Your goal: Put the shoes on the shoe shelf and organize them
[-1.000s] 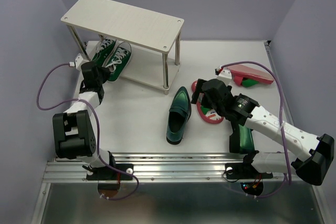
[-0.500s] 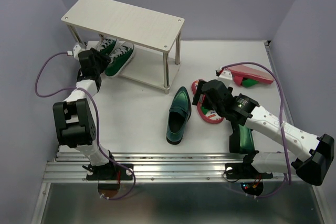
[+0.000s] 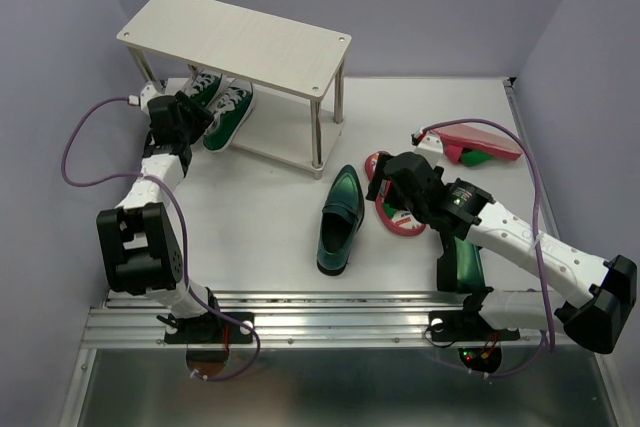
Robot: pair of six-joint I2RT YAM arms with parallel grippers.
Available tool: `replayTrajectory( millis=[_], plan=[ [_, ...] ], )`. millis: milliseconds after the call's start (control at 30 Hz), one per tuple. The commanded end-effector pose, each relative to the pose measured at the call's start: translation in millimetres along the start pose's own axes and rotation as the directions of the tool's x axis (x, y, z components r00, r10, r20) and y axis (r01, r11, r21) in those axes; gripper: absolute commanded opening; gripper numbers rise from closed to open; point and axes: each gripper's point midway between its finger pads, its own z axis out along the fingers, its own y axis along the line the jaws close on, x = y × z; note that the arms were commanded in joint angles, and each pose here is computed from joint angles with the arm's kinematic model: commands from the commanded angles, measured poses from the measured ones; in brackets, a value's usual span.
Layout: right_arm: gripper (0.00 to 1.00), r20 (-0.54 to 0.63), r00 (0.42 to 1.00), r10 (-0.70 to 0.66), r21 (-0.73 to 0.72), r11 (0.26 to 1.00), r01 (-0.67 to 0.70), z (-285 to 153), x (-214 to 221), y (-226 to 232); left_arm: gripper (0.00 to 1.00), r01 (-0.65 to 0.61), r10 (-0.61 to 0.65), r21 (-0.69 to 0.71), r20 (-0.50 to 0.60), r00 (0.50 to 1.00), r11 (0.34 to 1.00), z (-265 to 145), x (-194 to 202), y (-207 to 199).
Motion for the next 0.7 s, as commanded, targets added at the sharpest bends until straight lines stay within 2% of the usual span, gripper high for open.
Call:
replayTrajectory(
  millis=[0,100,200,333,500,667],
  plan=[
    [1.00,0.043,0.998,0.047,-0.028,0.999,-0.046,-8,-17,8,0.73,-0.024,0.026,-0.039,0.045,0.999,0.999,-22,-16,1],
    [1.00,0.041,0.998,0.048,-0.031,0.998,-0.047,-7,-16,8,0.76,-0.033,0.034,-0.063,0.008,0.999,0.997,-27,-9,6],
    [1.00,0.040,0.998,0.051,-0.036,0.998,-0.049,-7,-16,10,0.84,-0.066,0.065,-0.065,-0.020,0.998,0.996,-29,-2,10],
    [1.00,0.032,0.998,0.051,-0.045,0.998,-0.050,-5,-14,12,0.84,-0.099,0.092,-0.102,-0.075,0.993,0.990,-21,8,20],
    [1.00,0.031,0.998,0.054,-0.049,0.997,-0.053,-6,-14,13,0.76,-0.112,0.096,-0.109,-0.145,0.985,0.988,-12,26,26],
    [1.00,0.033,0.998,0.062,-0.056,0.997,-0.060,-8,-15,13,0.68,-0.108,0.091,-0.112,-0.146,0.985,0.988,-4,25,24]
  ],
)
